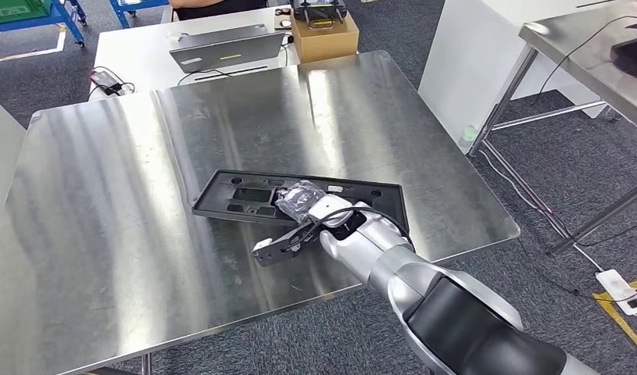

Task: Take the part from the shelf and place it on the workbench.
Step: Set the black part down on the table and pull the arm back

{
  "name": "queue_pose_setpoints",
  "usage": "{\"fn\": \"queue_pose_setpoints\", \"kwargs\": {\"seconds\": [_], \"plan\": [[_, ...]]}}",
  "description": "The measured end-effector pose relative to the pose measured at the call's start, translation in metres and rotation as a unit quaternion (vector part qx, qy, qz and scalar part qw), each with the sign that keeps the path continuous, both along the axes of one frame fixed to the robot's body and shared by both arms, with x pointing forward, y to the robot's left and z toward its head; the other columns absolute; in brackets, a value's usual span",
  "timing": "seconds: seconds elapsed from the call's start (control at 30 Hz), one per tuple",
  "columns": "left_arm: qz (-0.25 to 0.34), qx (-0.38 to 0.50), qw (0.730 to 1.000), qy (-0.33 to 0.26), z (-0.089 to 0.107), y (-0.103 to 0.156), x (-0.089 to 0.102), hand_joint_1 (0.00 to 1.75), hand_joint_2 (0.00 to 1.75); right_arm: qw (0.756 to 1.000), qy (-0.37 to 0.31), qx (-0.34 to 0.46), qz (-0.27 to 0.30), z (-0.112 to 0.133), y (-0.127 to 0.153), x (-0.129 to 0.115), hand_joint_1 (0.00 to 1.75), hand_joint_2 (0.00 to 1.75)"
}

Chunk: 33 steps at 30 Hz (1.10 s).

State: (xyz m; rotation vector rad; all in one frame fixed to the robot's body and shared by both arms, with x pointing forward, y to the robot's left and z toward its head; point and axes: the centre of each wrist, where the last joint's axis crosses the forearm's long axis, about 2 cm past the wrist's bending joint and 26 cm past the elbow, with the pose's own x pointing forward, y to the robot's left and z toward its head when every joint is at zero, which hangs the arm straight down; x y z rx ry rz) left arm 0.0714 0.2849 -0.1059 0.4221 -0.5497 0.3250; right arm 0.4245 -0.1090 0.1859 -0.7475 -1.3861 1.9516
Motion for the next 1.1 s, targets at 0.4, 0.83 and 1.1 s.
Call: {"fn": "queue_pose_setpoints", "kwargs": {"seconds": [0.4, 0.83, 1.1], "plan": [[-0.003, -0.024, 1.0, 0.003, 0.0, -0.001, 0.0, 0.0, 0.0, 1.0, -0.003, 0.014, -0.004, -0.003, -0.001, -0.001, 0.0, 0.0], [-0.006, -0.004, 1.0, -0.026, -0.002, -0.001, -0.009, 0.0, 0.0, 0.885, -0.334, 0.324, 0.015, 0.017, -0.016, -0.035, 0.0, 0.0], [0.0, 0.004, 1.0, -0.018, -0.003, 0.001, -0.018, 0.0, 0.0, 0.707, -0.462, 0.535, -0.036, 0.04, -0.082, -0.095, 0.0, 0.0]]}}
